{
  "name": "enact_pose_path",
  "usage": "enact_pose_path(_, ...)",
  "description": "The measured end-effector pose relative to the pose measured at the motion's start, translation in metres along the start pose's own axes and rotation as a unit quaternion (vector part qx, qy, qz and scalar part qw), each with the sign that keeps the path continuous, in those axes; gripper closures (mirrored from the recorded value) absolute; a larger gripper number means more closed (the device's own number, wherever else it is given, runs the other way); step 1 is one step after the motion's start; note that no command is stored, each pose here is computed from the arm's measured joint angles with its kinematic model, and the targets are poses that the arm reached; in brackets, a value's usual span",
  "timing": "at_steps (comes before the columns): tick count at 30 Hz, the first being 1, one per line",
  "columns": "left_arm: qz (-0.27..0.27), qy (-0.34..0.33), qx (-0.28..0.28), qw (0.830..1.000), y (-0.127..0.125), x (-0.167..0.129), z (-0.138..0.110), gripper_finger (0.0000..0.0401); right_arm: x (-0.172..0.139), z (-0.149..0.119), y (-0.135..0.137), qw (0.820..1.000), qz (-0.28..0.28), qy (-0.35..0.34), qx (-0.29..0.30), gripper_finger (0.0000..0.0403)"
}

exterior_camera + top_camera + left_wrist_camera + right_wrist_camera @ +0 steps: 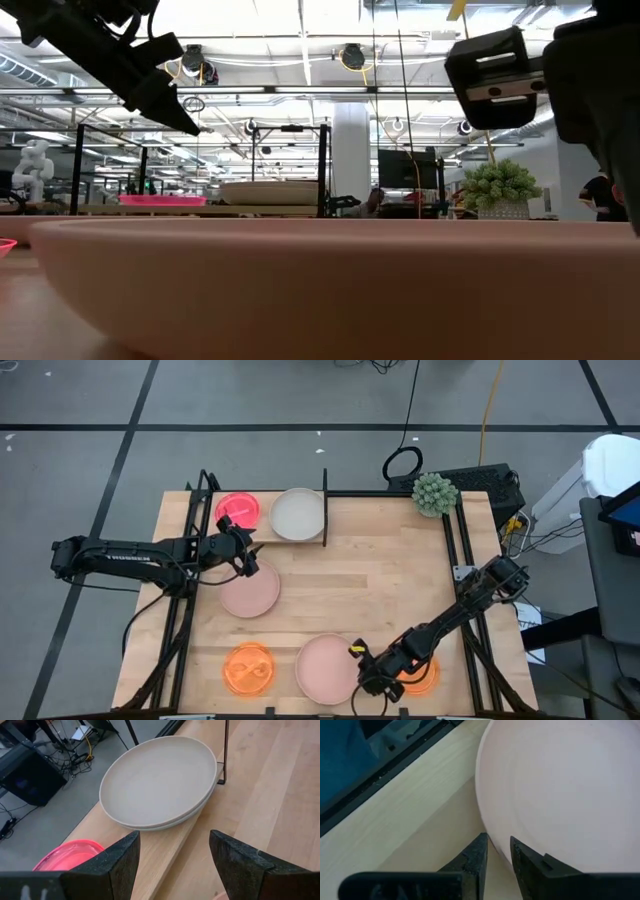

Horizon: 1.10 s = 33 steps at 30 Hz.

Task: Place and stack plates onto a shelf
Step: Stack the bottom pink plate on top of the gray plate on the shelf

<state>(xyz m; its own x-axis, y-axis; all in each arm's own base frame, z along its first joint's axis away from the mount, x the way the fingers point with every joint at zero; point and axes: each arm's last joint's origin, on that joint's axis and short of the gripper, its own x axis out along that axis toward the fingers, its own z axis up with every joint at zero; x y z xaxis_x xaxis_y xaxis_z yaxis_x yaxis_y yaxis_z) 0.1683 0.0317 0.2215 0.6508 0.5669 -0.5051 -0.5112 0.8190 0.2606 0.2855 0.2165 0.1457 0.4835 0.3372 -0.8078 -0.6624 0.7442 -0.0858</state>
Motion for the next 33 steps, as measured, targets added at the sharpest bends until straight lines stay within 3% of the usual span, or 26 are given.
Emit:
enact_pose_path(9, 0.000, 0.000, 0.000, 1.000, 0.000, 0.000, 0.000, 0.0157, 0.001, -0.001, -0.007, 1.000, -0.006, 0.002, 0.000, 0.0332)
enact_pose_path(19, 0.000, 0.001, 0.001, 1.000, 0.000, 0.000, 0.000, 0.0158, 0.019, -0.007, -0.007, 0.998, -0.006, 0.010, -0.062, 0.0333)
enact_pose_path(27, 0.000, 0.001, 0.001, 1.000, 0.000, 0.000, 0.000, 0.0157, 0.016, -0.005, -0.006, 0.997, -0.011, 0.004, -0.077, 0.0389)
enact_pose_path(33, 0.000, 0.001, 0.001, 1.000, 0.000, 0.000, 0.000, 0.0157, 0.012, -0.001, -0.004, 0.997, -0.035, -0.007, -0.073, 0.0395)
